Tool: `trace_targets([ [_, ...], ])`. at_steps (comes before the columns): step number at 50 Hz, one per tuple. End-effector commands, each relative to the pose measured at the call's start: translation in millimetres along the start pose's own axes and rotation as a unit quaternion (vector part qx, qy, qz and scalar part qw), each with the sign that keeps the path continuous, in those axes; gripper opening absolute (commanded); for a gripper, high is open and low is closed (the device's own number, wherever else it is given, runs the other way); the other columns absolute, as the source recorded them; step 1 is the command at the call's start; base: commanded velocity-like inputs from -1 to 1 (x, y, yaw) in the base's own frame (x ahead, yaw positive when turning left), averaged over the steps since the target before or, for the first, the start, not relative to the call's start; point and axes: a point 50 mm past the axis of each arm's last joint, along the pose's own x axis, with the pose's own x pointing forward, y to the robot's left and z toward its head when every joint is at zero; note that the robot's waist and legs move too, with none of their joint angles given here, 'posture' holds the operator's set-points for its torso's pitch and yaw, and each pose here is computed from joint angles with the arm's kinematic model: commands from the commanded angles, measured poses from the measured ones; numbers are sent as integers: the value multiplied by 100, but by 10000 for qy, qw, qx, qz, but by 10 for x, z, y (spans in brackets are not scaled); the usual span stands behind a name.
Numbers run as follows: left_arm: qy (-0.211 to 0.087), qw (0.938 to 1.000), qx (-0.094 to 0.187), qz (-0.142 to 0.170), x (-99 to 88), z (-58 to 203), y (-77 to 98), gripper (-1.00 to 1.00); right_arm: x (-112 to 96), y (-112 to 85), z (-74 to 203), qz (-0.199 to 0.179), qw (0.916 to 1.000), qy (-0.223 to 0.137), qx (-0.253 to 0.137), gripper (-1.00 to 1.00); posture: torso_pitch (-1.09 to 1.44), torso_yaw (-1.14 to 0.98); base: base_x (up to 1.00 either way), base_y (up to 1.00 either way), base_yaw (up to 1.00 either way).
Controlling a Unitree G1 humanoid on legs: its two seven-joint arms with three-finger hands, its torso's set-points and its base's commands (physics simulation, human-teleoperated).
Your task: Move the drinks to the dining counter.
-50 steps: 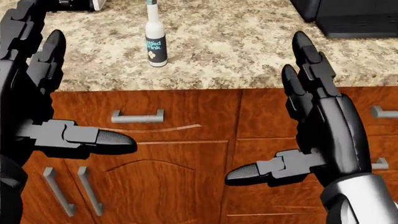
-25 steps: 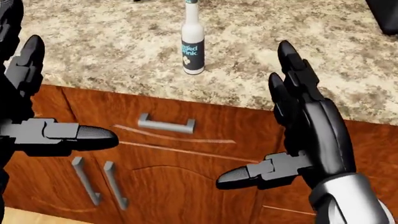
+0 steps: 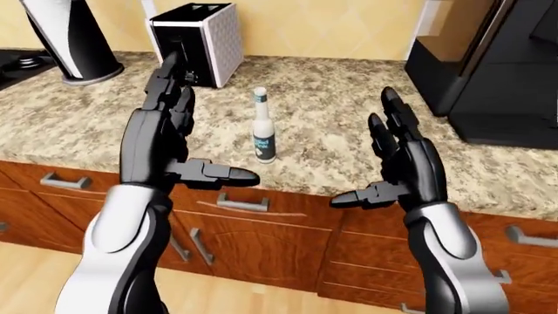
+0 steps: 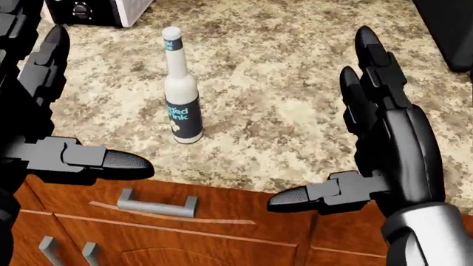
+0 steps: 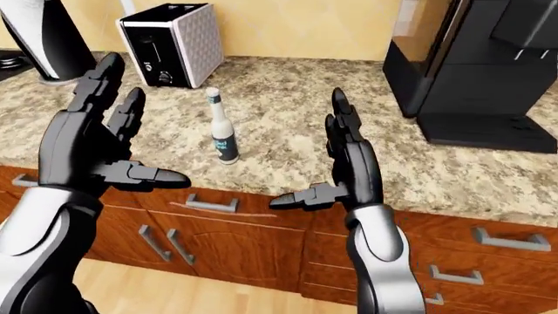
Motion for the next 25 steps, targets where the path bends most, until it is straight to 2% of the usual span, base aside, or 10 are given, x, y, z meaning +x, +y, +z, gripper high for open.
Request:
trace_targets([
  [1, -240, 9997, 36, 35, -2, 84, 4, 100, -13, -2, 126, 20, 9994, -341, -48, 100, 0, 0, 0, 0, 0],
  [14, -190, 9998, 29, 25, -98, 32, -4, 100, -32, 24, 128, 58, 9992, -380, -87, 100, 0, 0, -2, 0, 0],
  [17, -126, 9998, 79, -93, -138, -33, -74, 100, -30, 26, 134, 55, 9992, -388, -77, 100, 0, 0, 0, 0, 0],
  [25, -77, 9995, 254, -180, -210, -61, -106, 100, -40, 29, 124, 53, 9993, -376, -64, 100, 0, 0, 0, 0, 0],
])
